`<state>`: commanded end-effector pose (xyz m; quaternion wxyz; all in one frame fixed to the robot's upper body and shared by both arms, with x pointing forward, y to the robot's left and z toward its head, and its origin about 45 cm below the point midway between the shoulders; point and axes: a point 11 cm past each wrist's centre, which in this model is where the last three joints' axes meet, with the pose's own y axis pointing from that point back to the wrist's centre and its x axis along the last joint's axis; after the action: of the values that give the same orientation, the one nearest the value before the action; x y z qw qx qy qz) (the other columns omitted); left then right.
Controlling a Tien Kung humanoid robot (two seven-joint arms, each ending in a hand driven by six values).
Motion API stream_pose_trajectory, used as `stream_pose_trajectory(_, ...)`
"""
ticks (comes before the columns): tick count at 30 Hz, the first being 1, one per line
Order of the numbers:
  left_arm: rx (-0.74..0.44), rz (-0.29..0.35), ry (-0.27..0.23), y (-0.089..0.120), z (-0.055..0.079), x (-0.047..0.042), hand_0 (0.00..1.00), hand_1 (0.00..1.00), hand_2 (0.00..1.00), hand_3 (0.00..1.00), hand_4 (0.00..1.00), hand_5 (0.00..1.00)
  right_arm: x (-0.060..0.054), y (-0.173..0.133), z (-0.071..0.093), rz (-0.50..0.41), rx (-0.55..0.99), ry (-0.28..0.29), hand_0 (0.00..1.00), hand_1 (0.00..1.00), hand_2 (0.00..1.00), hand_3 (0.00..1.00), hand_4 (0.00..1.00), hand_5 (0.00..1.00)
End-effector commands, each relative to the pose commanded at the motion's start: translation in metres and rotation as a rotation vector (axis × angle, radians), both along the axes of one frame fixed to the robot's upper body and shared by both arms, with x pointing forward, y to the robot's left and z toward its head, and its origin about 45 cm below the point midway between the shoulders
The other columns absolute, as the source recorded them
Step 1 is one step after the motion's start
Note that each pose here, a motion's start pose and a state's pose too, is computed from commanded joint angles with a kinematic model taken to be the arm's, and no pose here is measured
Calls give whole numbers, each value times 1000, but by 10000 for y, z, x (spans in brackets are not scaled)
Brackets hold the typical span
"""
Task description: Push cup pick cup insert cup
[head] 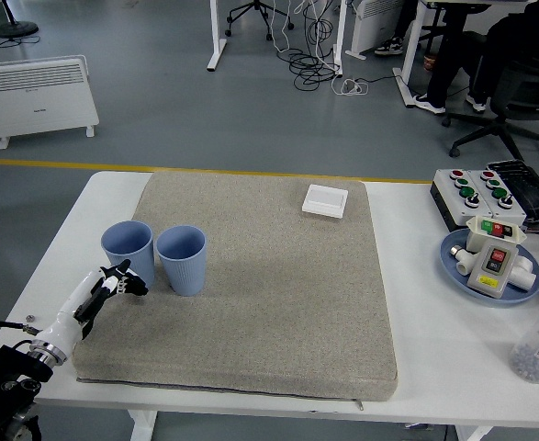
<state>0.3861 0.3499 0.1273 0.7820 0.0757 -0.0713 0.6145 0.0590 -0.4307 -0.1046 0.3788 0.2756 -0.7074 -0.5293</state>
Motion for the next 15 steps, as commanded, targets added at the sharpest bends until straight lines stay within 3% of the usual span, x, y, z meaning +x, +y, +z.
stream_pose_trajectory(15, 13, 5, -9, 26, 78, 122, 558, 496, 453, 421, 610, 998, 42, 11, 3, 7, 3, -6, 750, 611, 591, 582, 104, 581)
